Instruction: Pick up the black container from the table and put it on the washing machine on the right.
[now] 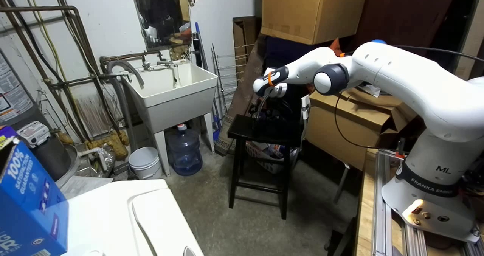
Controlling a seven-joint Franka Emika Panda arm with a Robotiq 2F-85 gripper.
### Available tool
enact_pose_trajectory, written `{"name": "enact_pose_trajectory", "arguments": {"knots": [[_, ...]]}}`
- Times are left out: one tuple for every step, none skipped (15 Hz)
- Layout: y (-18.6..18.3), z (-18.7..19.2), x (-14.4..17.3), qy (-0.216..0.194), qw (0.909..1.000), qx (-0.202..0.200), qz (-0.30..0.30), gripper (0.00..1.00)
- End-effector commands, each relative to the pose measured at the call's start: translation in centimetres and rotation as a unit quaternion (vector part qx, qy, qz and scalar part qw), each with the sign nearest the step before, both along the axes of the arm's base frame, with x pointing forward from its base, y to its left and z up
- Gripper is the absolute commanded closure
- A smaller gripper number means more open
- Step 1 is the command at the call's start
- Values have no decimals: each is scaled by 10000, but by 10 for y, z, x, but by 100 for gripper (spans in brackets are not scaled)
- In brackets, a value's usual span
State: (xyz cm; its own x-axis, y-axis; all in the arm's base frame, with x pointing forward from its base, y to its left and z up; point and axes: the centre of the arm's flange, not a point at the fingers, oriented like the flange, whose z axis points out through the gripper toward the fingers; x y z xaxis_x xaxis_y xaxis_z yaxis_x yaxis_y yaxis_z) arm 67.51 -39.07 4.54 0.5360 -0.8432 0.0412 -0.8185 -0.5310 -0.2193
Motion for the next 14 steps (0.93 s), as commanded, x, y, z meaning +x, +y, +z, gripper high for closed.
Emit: {"name": "enact_pose_trajectory", "arguments": {"knots": [[-20, -11, 22, 52, 9999, 13, -104, 1], [-21, -11, 23, 44, 9999, -16, -133, 1], [-22, -12, 23, 25, 9998, -47, -174, 1], [-23, -12, 24, 14, 9998, -66, -199, 0], [-24, -12, 24, 4, 9997, -84, -217, 1], [-24, -12, 25, -4, 9997, -115, -233, 1], [-24, -14, 26, -16, 9996, -136, -253, 2], [-24, -14, 27, -31, 9995, -141, -269, 3], [-24, -15, 27, -36, 9995, -146, -285, 6], [-24, -15, 28, -53, 9994, -158, -299, 11], [-24, -16, 28, -69, 9994, -161, -309, 14], [-24, -17, 28, -79, 9993, -173, -314, 31], [-24, -17, 29, -94, 9993, -186, -321, 41], [-24, -18, 29, -108, 9992, -201, -318, 48]]}}
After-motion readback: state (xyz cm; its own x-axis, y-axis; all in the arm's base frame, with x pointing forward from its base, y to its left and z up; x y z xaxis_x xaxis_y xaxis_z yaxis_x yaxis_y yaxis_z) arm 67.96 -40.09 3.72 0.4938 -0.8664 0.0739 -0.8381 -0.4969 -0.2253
